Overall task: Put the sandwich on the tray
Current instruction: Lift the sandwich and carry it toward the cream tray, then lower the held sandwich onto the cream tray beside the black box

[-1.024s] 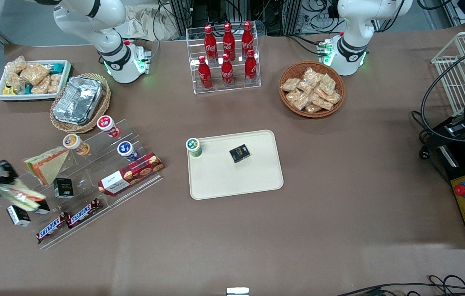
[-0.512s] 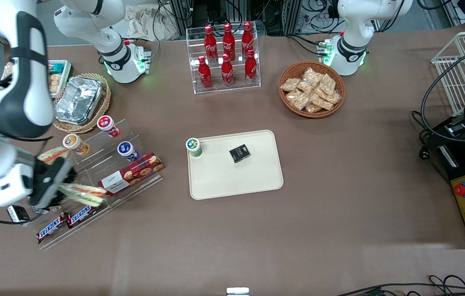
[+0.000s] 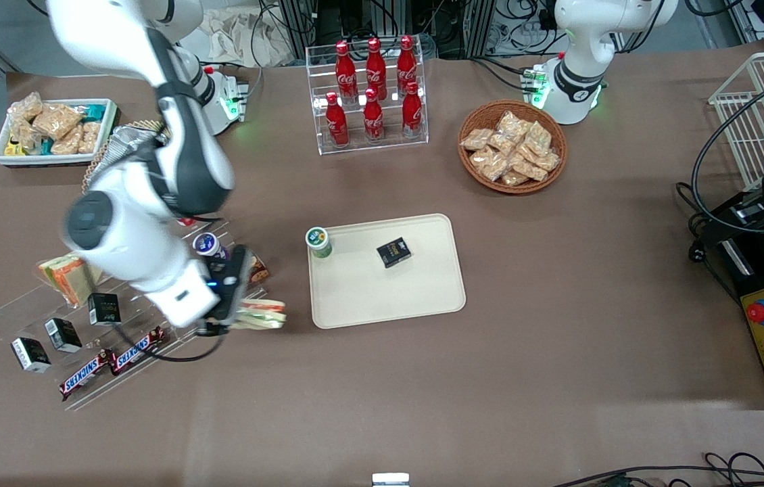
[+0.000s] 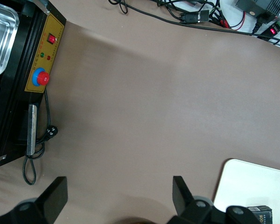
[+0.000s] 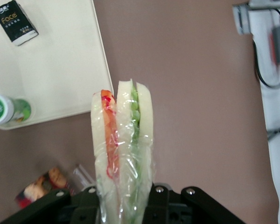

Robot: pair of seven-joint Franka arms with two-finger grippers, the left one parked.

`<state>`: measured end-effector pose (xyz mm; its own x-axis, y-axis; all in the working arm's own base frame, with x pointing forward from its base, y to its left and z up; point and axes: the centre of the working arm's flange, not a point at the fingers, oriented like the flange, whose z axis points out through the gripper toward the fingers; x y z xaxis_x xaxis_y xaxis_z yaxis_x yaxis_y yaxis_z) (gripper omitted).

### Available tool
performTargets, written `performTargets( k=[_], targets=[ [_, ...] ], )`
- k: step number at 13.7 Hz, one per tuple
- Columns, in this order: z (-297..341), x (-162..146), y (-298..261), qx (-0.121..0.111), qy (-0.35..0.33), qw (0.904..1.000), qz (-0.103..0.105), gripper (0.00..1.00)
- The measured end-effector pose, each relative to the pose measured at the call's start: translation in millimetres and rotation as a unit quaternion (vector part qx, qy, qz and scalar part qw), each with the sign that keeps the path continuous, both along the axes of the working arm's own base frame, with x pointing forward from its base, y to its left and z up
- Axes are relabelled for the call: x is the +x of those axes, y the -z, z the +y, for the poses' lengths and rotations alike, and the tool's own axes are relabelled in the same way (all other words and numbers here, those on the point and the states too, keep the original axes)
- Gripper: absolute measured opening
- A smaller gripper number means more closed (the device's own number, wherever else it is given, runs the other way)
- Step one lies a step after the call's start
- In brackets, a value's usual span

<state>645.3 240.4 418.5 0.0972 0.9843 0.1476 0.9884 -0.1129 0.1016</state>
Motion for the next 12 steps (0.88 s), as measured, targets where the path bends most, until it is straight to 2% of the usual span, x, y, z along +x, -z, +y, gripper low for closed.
performTargets(
  k=[3, 5, 8, 9, 12],
  targets=[
    [49.1, -2.0, 45.7, -0.01, -0.026, 0.9992, -0.03, 0.22],
    [88.1, -9.9, 79.7, 0.004, -0.033, 0.9984, -0.047, 0.22],
    [134.1, -25.0, 123.5, 0.008, -0.048, 0.9959, -0.076, 0.22],
    [147.5, -32.1, 133.8, 0.008, -0.054, 0.9954, -0.079, 0.22],
    [173.2, -50.9, 153.4, 0.007, -0.073, 0.9949, -0.069, 0.22]
  ],
)
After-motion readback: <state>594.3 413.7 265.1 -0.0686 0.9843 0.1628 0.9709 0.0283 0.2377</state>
